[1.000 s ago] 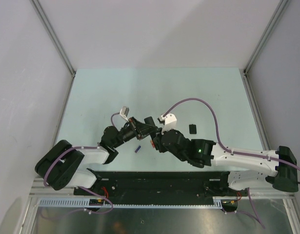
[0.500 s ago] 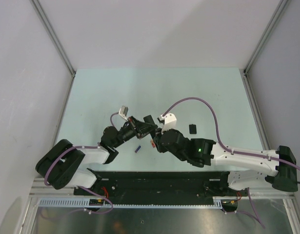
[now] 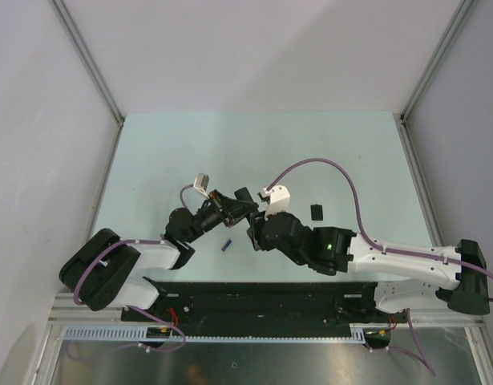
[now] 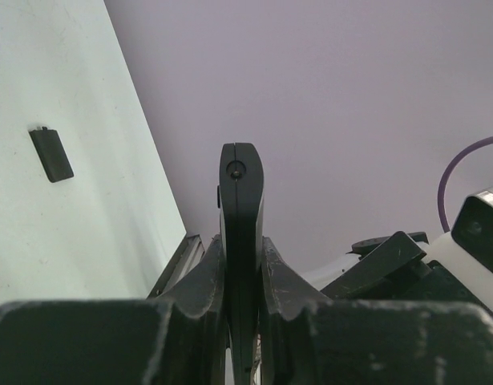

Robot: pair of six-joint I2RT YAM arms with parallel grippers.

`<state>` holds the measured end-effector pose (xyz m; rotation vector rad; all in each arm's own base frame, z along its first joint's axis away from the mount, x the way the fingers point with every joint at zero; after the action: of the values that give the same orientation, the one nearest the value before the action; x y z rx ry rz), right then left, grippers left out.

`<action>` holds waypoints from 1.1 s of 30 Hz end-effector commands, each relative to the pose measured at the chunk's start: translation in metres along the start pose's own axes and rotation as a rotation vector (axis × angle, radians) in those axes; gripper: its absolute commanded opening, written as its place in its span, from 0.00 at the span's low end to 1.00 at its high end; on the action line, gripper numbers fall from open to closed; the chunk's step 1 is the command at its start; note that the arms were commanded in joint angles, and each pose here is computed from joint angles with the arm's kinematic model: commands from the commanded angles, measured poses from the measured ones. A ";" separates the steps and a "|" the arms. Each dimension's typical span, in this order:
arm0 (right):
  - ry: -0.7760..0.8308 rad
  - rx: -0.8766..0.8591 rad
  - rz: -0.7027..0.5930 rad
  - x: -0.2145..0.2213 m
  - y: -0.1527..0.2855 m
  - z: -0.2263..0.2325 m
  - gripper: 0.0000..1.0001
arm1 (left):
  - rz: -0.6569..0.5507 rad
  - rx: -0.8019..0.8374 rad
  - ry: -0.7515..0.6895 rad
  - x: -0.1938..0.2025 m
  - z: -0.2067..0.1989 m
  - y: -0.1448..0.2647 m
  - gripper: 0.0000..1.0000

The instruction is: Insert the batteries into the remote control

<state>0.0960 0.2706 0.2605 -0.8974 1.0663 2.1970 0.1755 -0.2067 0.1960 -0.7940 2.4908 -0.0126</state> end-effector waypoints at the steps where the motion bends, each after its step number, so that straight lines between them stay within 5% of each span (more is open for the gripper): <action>1: -0.025 0.004 -0.075 -0.019 0.006 0.009 0.51 | -0.031 0.061 -0.005 -0.005 -0.009 -0.001 0.00; 11: -0.074 -0.021 -0.151 -0.041 0.027 0.012 0.64 | -0.033 0.066 -0.010 -0.005 -0.010 -0.001 0.00; 20: -0.428 -0.005 -0.200 -0.066 0.054 -0.013 0.71 | -0.094 0.083 -0.037 -0.016 -0.017 -0.008 0.00; 24: -0.546 -0.112 -0.048 -0.065 0.052 -0.022 0.80 | -0.112 0.110 -0.058 -0.023 -0.023 -0.013 0.00; 28: -0.693 -0.222 0.063 -0.069 0.049 -0.038 1.00 | -0.107 0.141 -0.093 -0.026 -0.028 -0.016 0.00; 33: -0.807 -0.320 0.200 -0.070 0.042 -0.047 1.00 | -0.091 0.139 -0.101 -0.024 -0.026 -0.017 0.00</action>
<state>0.1342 0.1902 0.2984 -0.1196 0.6193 2.3152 0.1868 -0.2102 0.2157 -0.8392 2.4216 -0.0839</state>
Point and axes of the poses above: each gripper's point midway between its finger pads, its own y axis back along the fingers, its own z axis along the line the jaws close on, x = y × z, the point moved 10 cm from there along y, back along the fingers, and after that the axes turned 15 degrees about -y, right-handed, at the moved point
